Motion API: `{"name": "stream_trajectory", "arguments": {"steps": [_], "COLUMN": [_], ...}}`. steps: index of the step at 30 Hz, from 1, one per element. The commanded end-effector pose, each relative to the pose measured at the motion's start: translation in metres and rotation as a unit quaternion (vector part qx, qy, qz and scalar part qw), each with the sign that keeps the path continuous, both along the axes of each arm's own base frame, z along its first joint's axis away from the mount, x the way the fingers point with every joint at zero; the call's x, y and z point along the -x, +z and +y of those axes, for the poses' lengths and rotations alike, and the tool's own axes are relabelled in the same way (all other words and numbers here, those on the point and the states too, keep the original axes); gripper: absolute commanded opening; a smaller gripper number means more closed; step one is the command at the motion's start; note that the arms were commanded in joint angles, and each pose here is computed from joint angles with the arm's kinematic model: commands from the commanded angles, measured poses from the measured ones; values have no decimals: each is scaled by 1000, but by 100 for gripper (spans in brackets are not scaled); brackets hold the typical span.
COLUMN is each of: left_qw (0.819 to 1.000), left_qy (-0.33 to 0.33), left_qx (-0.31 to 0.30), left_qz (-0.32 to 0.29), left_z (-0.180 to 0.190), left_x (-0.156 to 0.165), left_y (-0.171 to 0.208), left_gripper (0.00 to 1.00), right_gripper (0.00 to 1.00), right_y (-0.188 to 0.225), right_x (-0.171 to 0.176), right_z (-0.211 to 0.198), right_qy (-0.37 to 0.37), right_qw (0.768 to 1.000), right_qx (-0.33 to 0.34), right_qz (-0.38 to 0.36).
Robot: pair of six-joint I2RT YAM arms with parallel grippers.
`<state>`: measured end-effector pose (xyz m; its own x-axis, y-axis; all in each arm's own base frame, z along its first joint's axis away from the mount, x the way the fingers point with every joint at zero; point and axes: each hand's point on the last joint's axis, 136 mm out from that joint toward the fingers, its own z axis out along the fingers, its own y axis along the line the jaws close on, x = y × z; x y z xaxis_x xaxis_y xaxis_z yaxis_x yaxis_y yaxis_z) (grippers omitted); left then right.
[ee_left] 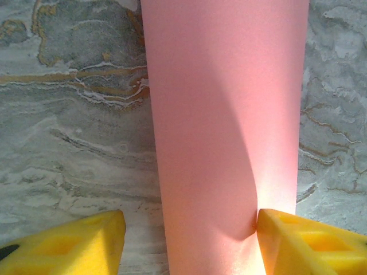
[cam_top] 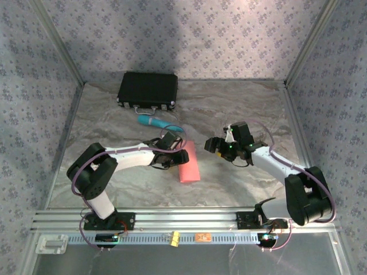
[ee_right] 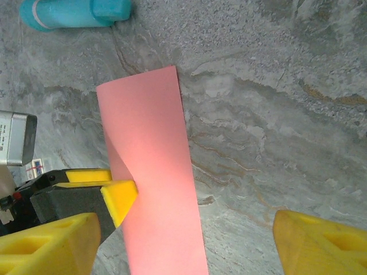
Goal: Fold a paper plane with a square sheet of paper (pick it up from the middle)
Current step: First fold the square sheet of paper in half at the center of the table.
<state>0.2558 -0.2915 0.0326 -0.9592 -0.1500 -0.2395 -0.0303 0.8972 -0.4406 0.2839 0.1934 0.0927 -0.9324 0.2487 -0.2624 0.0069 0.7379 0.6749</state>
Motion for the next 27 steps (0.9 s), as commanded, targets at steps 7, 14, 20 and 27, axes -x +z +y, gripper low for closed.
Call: {"name": "stream_trajectory", "arguments": {"steps": [7,14,20,27], "left_qw": [999,999,999,998], "left_qy": [8,13,24,15], "left_qx": [-26,-37,-47,-59], "left_qz": [17,17,14,21], "left_z": [6,11,18,20], "left_x": [4,5,4,6], "left_y": [-6,-7,-7,-12], "left_gripper": [62,59,56,56], "right_gripper": [51,28,25,22], "right_y": [3,-11,-21,-31], "right_x": [-3,-2,-2,-1], "right_z": [29,53,67,76], "right_qy": [46,80,97,109], "right_qw": [998,996,994,992], "right_qx": [-34,-35,-35,-33], "right_qz": [0,22,37,51]}}
